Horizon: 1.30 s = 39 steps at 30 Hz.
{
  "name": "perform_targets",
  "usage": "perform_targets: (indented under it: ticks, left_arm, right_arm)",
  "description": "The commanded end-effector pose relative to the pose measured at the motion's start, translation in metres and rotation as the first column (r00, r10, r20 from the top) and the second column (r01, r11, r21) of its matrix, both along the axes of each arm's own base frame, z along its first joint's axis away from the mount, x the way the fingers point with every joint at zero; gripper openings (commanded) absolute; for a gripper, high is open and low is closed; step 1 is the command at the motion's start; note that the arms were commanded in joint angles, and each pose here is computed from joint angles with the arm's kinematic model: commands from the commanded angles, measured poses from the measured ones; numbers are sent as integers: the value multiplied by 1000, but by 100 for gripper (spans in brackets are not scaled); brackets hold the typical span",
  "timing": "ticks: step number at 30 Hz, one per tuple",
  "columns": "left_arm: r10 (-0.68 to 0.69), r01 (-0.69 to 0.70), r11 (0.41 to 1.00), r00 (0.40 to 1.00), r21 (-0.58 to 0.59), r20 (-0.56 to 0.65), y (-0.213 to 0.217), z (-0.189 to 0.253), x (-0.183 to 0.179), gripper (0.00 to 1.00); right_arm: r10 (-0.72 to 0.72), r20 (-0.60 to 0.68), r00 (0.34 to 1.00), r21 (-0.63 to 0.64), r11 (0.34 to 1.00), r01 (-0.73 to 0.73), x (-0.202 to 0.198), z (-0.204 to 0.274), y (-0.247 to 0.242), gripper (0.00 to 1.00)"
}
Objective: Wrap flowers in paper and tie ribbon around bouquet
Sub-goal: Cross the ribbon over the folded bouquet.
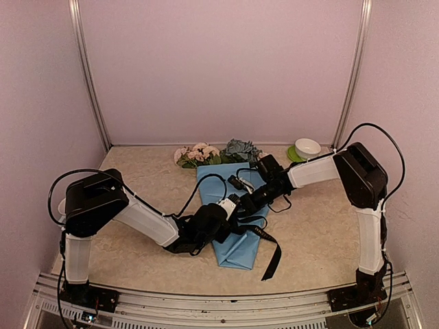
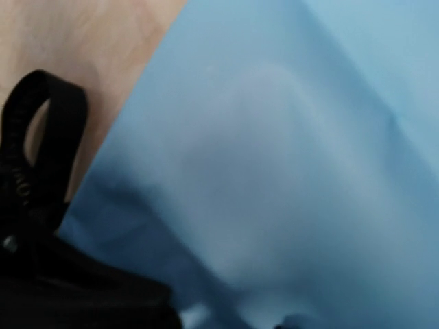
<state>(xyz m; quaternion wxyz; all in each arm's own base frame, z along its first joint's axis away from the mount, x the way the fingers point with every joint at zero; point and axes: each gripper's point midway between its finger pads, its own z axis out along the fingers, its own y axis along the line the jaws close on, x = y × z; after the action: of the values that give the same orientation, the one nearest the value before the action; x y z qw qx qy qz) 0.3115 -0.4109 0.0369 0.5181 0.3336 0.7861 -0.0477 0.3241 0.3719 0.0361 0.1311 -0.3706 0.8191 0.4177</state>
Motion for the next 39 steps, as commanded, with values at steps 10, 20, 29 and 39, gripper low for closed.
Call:
perform_targets:
  ticks: [10, 20, 29, 39]
  left_arm:
    - [-22, 24, 997, 999, -68, 29, -7, 23, 0, 0]
    - [-24, 22, 990, 1000, -138, -8, -6, 28, 5, 27]
    - [5, -3, 991, 1000, -135, 12, 3, 36, 7, 25]
    - [8, -10, 996, 1000, -87, -26, 2, 16, 9, 31]
  right_arm:
    - [27, -35, 999, 186, 982, -20, -21, 48, -1, 33]
    - [-14, -64, 998, 131, 991, 22, -17, 19, -2, 6]
    - [-61, 0, 998, 92, 994, 61, -13, 22, -11, 0]
    - [-75, 59, 995, 44, 996, 72, -23, 32, -28, 19]
